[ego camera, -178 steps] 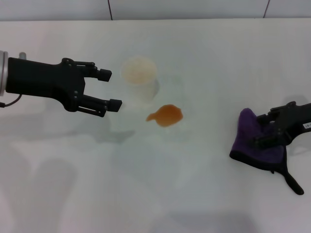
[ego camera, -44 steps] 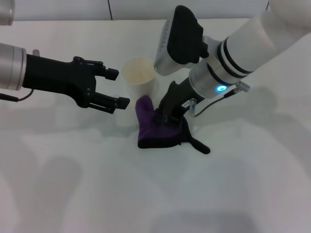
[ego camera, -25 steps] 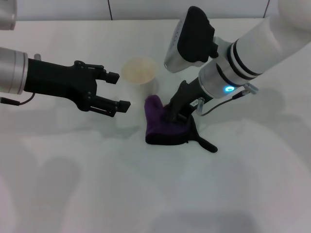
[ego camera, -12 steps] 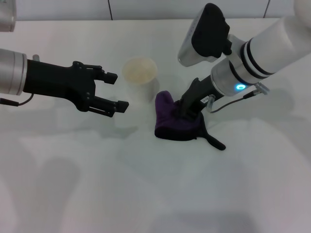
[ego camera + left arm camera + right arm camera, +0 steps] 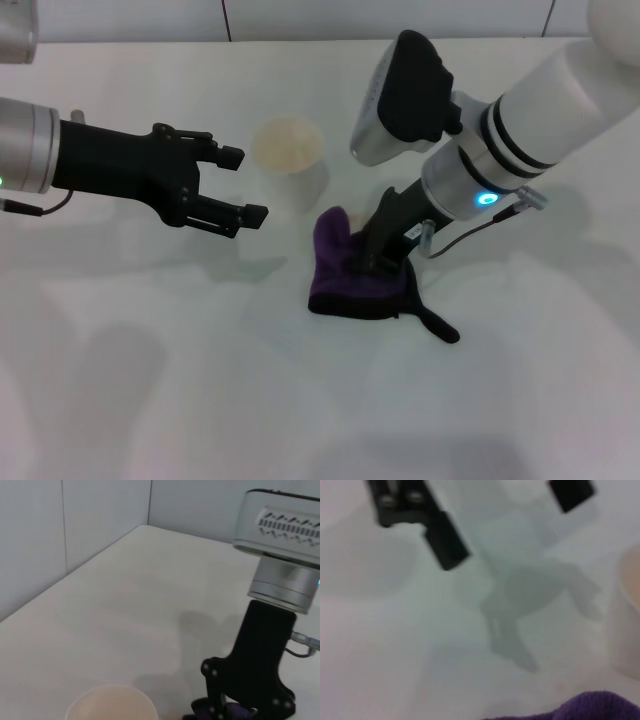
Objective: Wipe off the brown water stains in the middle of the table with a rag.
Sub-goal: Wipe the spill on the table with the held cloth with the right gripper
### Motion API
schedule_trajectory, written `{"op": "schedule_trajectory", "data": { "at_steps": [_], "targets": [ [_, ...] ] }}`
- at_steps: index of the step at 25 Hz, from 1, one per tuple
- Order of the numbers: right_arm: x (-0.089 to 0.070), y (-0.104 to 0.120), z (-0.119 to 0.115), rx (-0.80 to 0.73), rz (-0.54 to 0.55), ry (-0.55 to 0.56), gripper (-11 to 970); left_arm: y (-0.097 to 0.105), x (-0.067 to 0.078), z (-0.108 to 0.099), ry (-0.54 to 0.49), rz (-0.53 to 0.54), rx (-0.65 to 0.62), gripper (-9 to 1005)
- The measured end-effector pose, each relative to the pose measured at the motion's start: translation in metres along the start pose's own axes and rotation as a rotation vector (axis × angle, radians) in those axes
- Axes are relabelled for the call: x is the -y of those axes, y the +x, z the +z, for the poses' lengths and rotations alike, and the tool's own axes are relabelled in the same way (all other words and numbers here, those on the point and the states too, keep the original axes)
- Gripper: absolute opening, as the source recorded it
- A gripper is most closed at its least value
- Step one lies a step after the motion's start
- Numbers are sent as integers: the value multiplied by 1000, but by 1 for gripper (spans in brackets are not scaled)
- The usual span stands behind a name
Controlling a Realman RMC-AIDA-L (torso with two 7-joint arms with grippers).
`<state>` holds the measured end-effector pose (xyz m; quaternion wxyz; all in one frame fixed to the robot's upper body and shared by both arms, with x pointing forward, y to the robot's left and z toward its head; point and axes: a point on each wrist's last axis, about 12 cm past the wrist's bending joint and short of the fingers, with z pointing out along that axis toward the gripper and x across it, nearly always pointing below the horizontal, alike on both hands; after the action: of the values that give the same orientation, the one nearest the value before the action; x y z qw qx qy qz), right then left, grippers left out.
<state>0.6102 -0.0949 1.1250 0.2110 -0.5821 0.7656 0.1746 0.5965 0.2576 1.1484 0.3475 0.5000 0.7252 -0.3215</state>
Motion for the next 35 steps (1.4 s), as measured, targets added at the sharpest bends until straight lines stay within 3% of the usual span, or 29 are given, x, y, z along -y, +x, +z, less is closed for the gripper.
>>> {"op": "schedule_trajectory", "data": {
  "at_steps": [16,25,35],
  "targets": [
    [-21,-34,-2,-51,-157,-62,80,-6,-4,4,-14,19,7,885],
    [-6,-29,4,-90,-116,-13,80,-6,-4,3,-18,19,9,885],
    [0,-27,4,-85,-95,7,80,-6,-5,3,-27,20,8,885]
  ]
}}
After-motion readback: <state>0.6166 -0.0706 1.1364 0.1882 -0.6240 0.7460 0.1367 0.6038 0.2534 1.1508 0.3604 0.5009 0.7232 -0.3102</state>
